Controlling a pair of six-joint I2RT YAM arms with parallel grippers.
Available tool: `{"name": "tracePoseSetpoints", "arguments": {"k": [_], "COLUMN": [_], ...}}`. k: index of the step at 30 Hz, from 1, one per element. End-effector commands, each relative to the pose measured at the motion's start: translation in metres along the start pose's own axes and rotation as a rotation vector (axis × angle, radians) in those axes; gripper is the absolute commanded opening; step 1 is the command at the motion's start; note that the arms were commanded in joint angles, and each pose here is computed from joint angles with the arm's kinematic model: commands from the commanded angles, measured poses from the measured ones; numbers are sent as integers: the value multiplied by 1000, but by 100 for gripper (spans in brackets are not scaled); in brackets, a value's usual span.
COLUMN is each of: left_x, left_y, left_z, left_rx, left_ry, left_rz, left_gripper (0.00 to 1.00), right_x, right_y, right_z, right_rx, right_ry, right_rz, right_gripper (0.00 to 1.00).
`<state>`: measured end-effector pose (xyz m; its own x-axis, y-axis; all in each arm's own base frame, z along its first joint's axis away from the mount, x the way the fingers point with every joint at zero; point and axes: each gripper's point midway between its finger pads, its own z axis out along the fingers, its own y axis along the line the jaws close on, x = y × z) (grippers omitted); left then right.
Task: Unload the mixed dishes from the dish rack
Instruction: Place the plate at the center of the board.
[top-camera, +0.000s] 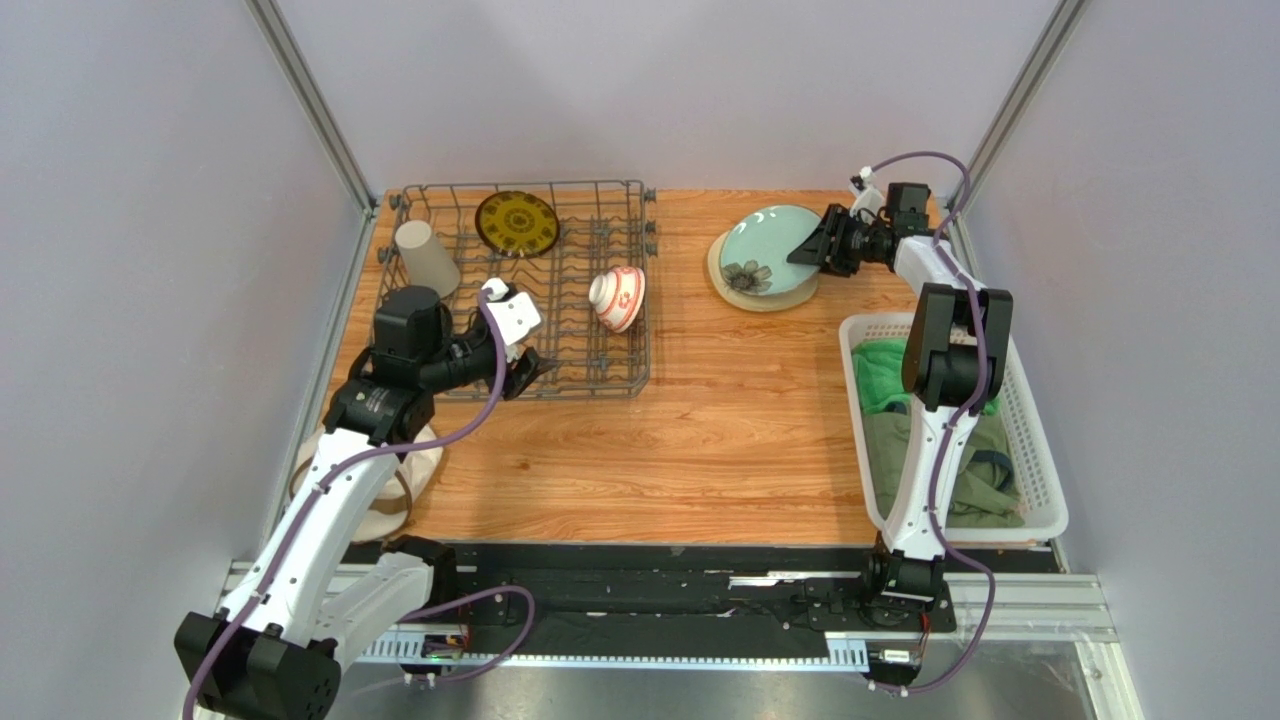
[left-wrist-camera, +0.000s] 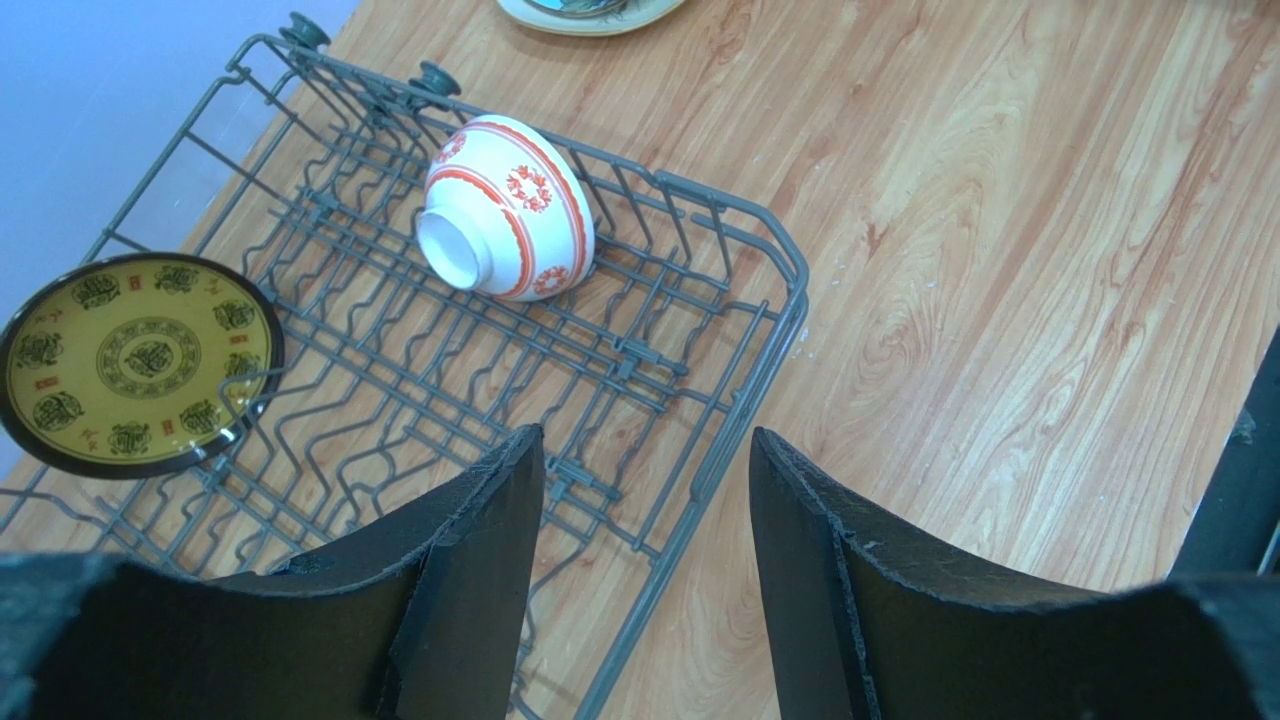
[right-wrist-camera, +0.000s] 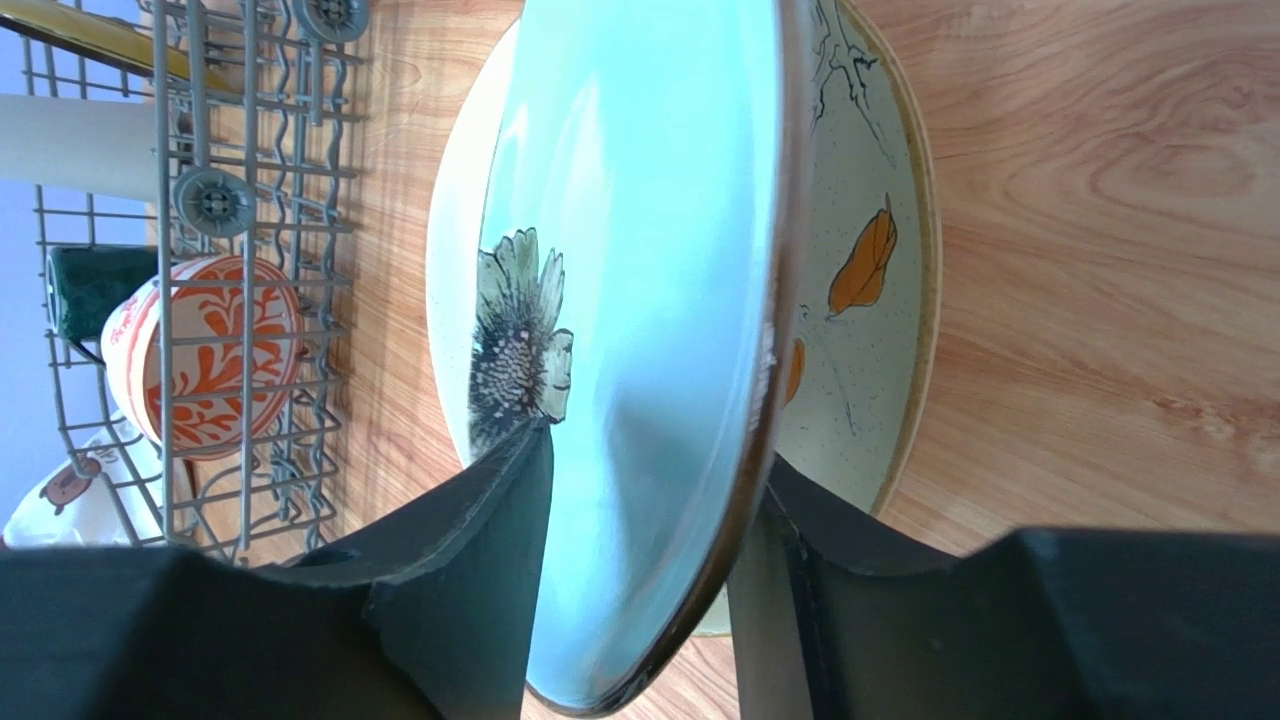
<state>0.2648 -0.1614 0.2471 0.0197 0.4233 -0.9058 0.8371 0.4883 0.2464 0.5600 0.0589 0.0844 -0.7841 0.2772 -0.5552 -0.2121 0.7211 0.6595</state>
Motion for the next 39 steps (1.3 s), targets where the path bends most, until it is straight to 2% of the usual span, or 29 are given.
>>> {"name": "tracePoseSetpoints", "arguments": {"k": [1, 16, 39], "left_x": [-9, -10, -5], "left_y": [-5, -8, -7], "left_z": [-3, -6, -5], "left_rx": [17, 21, 23], "left_ry": [-42, -42, -24], "left_rz": [49, 57, 74], "left_gripper": [61, 61, 61], "right_x": [-24, -13, -23], "right_y": [11, -1, 16], "right_z": [-9, -23, -43], "right_rx": [-3, 117, 157], "right_ry": [-49, -3, -3], "right_rz": [-90, -137, -163], "right_gripper": [50, 52, 53]}}
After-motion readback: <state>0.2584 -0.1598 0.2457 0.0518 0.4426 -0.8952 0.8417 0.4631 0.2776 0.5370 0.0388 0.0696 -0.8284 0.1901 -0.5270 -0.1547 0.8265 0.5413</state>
